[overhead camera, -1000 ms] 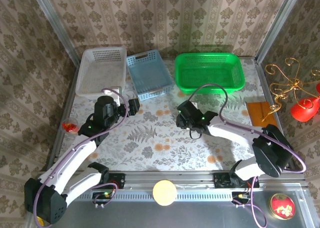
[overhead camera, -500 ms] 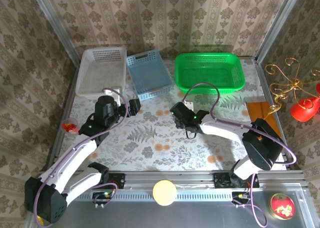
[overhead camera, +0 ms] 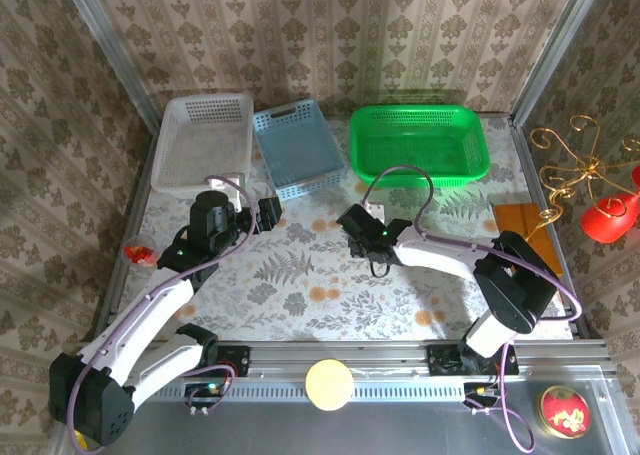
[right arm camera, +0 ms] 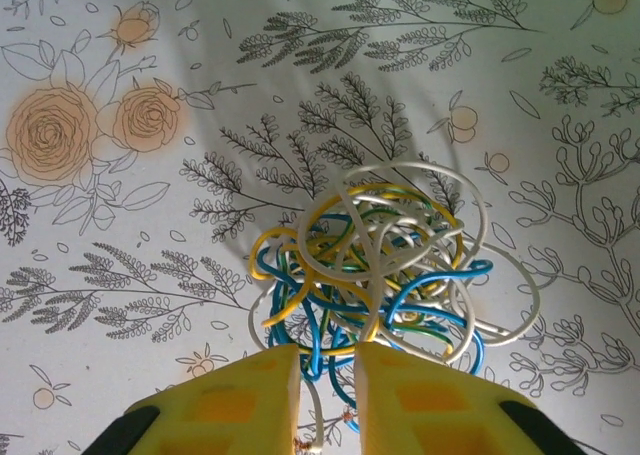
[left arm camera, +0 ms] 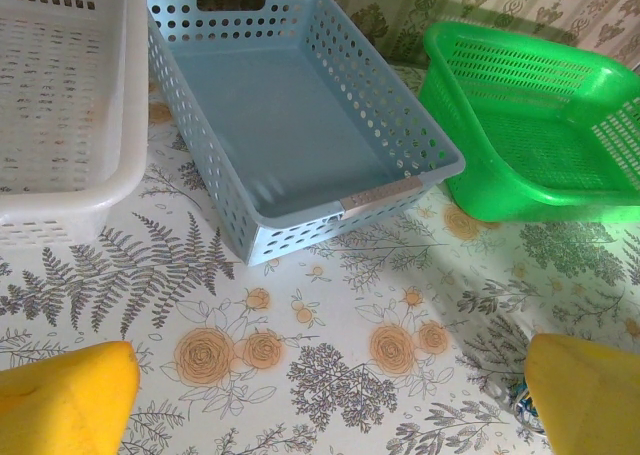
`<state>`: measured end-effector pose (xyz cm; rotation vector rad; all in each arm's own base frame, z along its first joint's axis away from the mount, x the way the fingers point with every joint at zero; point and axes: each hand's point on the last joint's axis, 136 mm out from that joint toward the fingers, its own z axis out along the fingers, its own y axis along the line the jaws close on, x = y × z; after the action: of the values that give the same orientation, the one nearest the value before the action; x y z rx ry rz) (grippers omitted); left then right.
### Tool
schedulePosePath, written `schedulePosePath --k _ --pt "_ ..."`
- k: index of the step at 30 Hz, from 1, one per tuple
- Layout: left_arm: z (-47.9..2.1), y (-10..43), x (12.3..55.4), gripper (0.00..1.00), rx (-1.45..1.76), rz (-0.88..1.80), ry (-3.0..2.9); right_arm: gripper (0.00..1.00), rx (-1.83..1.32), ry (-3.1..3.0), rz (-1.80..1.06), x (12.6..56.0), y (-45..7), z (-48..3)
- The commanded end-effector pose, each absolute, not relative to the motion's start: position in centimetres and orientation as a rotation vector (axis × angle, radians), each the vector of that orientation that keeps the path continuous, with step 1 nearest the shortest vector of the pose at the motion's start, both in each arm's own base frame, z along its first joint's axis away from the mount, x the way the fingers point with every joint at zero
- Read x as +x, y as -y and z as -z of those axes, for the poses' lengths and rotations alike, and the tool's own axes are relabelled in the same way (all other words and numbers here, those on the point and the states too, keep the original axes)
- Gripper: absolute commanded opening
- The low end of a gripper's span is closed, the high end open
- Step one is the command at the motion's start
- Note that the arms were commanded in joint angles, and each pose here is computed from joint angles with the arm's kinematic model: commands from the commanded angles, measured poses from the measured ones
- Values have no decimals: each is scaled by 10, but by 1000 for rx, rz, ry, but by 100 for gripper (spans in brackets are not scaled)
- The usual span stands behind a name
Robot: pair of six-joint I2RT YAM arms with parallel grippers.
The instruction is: Untangle the cables
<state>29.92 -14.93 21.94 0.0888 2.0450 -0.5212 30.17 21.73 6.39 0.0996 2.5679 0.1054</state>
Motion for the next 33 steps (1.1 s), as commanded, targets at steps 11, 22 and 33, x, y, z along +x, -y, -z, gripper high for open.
schedulePosePath --k 11,22,33 --pt "-222 147 296 100 68 543 -2032 0 -2 -2517 -200 309 -238 -103" --pt "-209 170 290 100 183 672 -1995 0 19 -2295 -615 304 -267 -222" --pt "-194 188 282 100 248 739 -1959 0 3 -2248 -723 307 -278 -247"
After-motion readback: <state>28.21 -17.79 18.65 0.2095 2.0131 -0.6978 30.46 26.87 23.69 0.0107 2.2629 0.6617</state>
